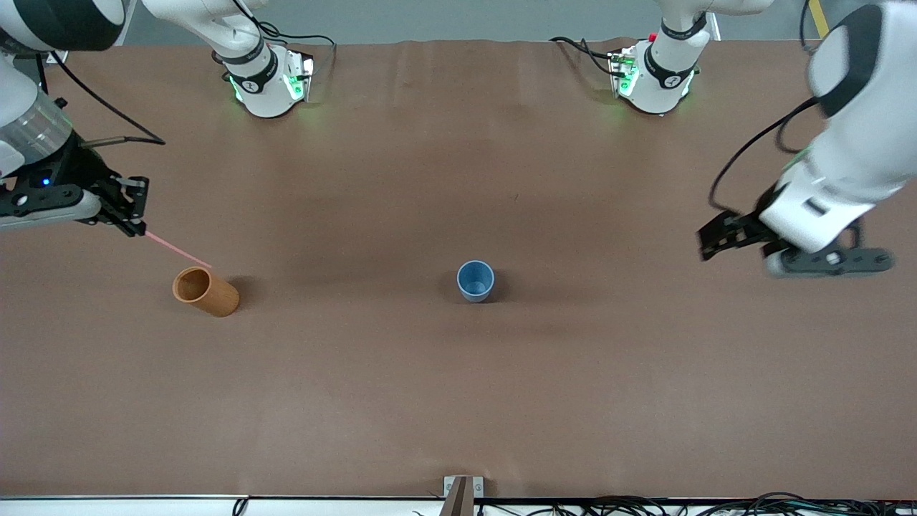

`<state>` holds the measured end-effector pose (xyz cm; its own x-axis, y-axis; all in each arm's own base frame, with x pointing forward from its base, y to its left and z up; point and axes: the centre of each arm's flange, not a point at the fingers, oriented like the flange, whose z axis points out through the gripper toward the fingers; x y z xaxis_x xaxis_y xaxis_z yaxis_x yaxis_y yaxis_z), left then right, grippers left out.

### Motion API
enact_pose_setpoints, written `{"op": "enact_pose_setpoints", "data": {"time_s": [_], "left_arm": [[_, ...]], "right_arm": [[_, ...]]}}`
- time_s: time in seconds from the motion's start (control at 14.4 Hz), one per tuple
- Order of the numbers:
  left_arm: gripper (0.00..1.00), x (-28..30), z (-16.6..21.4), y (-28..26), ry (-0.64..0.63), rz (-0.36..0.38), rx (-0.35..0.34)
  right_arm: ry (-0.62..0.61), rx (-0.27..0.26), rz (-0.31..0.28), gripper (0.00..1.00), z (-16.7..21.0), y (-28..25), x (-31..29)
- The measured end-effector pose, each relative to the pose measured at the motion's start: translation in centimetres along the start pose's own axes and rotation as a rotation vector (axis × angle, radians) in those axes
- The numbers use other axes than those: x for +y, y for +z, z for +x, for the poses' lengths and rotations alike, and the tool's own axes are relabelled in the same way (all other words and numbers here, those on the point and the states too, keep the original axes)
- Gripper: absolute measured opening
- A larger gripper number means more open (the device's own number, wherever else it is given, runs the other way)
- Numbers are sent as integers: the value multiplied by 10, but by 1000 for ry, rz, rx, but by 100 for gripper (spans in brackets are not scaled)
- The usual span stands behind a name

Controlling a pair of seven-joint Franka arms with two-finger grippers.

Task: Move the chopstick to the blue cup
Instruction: 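Open the left gripper off the cup while the right gripper lifts the chopstick, then carry the pink chopstick over the blue cup with the right gripper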

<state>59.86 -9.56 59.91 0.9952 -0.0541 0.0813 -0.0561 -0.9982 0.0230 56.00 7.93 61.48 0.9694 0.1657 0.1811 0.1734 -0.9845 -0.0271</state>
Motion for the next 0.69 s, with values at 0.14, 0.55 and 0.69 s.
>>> {"op": "enact_pose_setpoints", "data": {"time_s": [0.14, 0.55, 0.69], "left_arm": [[100, -29, -21, -34, 44, 1, -10], [100, -20, -58, -74, 87, 2, -23], [100, -23, -58, -69, 83, 3, -35]], "right_arm": [[62, 16, 50, 10, 3, -5, -45], [258, 1, 106, 10, 13, 13, -247], [311, -4, 102, 10, 26, 41, -296]]}}
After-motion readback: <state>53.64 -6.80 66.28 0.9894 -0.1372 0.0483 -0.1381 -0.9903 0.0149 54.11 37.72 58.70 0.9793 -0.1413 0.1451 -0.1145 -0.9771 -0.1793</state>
